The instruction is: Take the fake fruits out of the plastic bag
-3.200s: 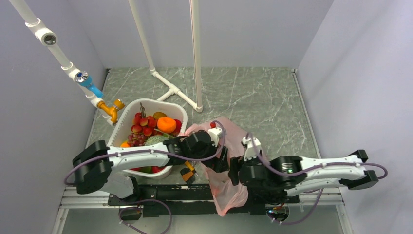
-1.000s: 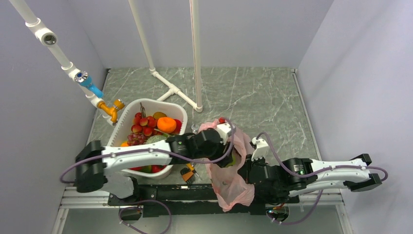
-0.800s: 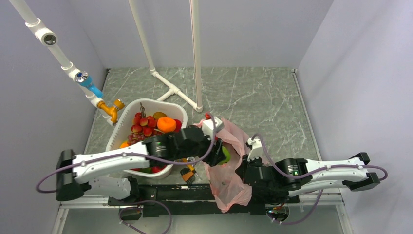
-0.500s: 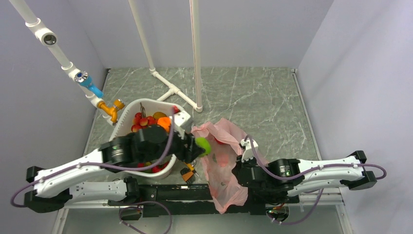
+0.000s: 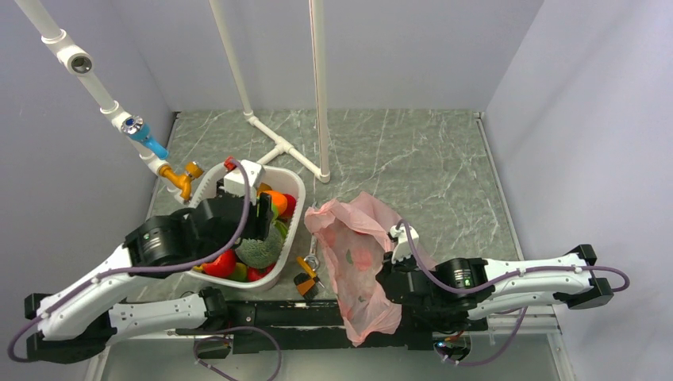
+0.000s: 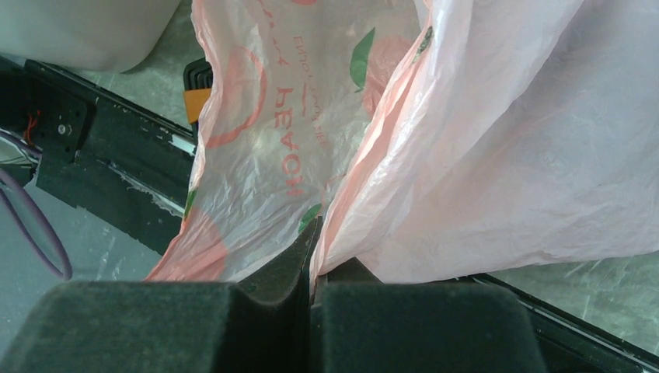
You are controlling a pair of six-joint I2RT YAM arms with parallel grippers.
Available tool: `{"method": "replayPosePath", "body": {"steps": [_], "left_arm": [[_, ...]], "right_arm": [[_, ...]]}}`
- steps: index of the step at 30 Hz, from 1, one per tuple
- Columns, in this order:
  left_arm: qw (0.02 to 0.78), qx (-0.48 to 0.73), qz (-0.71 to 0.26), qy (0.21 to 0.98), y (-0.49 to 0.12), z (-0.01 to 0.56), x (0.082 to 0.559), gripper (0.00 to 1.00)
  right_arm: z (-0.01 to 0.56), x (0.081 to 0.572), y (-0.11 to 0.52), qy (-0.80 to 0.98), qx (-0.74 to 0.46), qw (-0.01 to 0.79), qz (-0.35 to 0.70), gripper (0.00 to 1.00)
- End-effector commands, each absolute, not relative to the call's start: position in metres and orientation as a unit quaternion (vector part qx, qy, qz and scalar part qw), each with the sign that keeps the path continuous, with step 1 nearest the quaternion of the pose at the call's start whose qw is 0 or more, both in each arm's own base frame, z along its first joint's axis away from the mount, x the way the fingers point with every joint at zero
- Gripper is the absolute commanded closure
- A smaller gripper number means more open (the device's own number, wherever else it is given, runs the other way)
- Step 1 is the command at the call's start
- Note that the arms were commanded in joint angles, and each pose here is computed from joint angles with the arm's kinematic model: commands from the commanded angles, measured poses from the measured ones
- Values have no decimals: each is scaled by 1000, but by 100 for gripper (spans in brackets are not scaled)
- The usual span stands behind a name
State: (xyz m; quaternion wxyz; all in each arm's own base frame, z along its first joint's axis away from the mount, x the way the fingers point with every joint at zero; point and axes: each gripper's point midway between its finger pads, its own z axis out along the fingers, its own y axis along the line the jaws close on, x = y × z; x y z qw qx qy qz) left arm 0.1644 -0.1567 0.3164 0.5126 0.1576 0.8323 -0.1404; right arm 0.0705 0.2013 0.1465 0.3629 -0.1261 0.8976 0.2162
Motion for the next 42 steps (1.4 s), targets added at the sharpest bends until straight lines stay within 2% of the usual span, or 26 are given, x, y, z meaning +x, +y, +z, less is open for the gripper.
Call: {"method": "replayPosePath", "body": {"steps": [1,10,13,19,23,25,31,32,42], "left_arm": [[494,112,-47,861,-120,285,187,73],[485,59,19,872,-87,257,247,72],[481,54,14,875,-87,253,268,71],[451,40,31,891,-78,233,310,64],[418,39,27,907,-75,212,326,56],[403,37,20,914,-72,202,331,48],[392,29,14,920,-70,195,326,6],[394,29,9,919,-70,197,323,1],[432,40,-107,895,-94,244,276,0]], "right_arm": [[165,74,210,886,-110,376,246,100],[170,75,210,885,-108,379,247,100],[171,74,211,884,-108,379,250,100],[171,74,211,886,-105,378,249,100],[172,74,211,885,-103,377,252,100],[172,74,211,885,-103,377,251,100],[171,74,211,886,-101,376,252,100],[171,74,212,886,-100,375,253,100],[177,76,212,881,-101,384,256,100]]}}
